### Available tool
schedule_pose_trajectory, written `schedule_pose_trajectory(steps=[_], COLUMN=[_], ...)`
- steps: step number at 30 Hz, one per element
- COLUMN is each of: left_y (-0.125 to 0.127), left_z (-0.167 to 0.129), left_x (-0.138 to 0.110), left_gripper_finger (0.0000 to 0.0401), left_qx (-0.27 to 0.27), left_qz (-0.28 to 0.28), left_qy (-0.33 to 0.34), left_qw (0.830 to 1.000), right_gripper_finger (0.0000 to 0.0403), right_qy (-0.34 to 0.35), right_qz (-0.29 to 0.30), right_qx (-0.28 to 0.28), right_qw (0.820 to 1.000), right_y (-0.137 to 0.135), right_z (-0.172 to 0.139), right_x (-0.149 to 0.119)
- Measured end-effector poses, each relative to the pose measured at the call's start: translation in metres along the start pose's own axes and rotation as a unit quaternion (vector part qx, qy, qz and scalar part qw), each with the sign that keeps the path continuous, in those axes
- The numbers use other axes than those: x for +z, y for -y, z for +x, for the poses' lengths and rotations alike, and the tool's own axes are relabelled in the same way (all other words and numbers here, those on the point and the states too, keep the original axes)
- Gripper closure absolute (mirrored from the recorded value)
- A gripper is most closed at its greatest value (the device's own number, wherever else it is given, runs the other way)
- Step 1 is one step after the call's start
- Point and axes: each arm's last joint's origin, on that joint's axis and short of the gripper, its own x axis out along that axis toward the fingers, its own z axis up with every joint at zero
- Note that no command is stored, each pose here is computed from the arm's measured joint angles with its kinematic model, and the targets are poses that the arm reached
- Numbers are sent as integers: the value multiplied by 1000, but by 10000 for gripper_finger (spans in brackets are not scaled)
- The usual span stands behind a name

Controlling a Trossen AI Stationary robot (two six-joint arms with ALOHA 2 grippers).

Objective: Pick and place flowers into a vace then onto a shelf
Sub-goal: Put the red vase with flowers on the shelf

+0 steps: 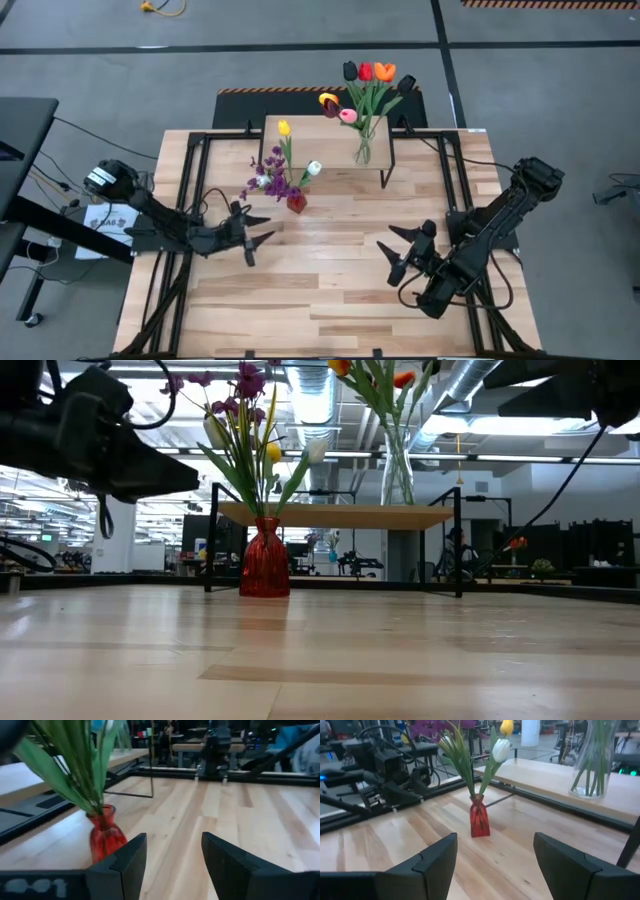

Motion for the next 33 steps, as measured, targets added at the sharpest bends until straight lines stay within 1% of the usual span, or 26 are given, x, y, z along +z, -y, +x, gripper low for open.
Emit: schedule_pose_trajectory(steps=[6,10,13,17,22,28,33], left_y=[-7,-12,-12,-10,-12,-16,-16], left_z=[11,22,33,44,53,56,55], left_x=[-2,-5,-6,-5,-2,-3,-5], left_gripper_finger=[221,221,221,221,221,221,217], left_qx=[55,83,83,72,85,95,95], left_qz=[11,-3,-5,-1,3,-16,-11], left_qy=[-5,-15,-21,-27,-24,-31,-39], left_qw=[998,996,996,997,996,995,995], right_gripper_finger=[148,148,148,148,148,148,148], right_qy=[6,23,22,17,11,-2,-8], right_qz=[-41,-53,-65,-78,-86,-91,-91], right_qx=[-6,-24,-32,-35,-32,-25,-21], right_qw=[999,998,997,996,996,996,996], right_y=[0,4,7,10,10,10,10], right_z=[2,6,9,12,11,11,11], right_x=[1,6,12,17,17,16,16])
